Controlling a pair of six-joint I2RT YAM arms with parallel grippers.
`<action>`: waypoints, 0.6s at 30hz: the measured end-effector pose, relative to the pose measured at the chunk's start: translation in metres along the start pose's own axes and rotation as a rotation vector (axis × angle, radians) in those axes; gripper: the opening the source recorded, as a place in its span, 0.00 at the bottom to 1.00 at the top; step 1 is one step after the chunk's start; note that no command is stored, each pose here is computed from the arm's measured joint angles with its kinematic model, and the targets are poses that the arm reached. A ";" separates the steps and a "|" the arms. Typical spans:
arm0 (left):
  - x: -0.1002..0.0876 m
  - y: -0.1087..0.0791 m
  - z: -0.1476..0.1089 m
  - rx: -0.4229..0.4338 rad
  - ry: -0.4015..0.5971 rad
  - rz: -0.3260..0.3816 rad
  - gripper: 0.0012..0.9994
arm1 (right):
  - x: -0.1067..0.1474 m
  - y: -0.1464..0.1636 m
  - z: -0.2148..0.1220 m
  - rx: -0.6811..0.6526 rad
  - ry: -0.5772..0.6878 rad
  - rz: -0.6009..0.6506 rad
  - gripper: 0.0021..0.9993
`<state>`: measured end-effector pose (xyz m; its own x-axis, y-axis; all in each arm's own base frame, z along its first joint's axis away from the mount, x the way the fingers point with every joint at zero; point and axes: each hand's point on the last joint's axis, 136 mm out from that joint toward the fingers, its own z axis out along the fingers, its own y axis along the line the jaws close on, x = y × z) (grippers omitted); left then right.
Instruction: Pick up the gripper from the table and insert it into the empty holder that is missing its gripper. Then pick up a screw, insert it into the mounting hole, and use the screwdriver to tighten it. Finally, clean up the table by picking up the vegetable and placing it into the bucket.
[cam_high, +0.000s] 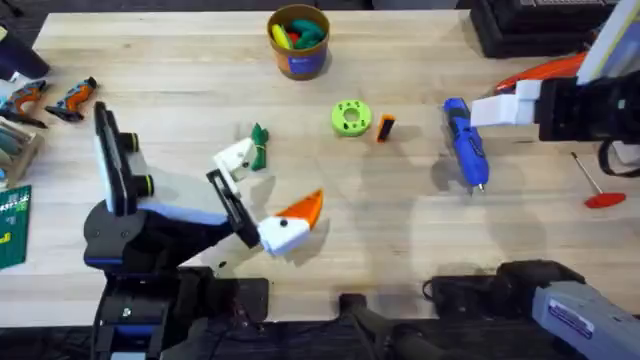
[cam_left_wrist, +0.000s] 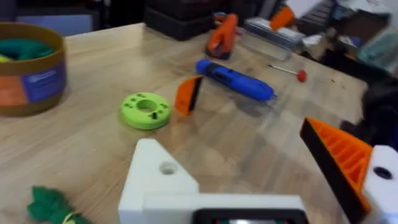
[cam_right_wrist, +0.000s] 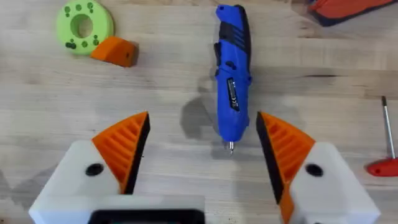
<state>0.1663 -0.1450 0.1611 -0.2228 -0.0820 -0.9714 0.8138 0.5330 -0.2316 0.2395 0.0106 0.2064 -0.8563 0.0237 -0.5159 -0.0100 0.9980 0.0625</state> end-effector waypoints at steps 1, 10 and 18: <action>0.002 -0.005 0.000 0.031 0.008 0.020 0.99 | 0.000 0.000 0.000 0.000 0.000 0.000 0.99; 0.010 -0.035 -0.004 0.212 0.027 0.169 0.99 | 0.000 0.000 0.000 0.000 0.000 0.000 0.99; 0.011 -0.040 -0.005 0.239 0.027 0.192 0.99 | 0.000 0.000 0.000 0.000 0.000 0.000 0.99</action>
<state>0.1289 -0.1628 0.1598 -0.0644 0.0248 -0.9976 0.9447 0.3236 -0.0529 0.2395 0.0106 0.2064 -0.8563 0.0237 -0.5159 -0.0100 0.9980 0.0625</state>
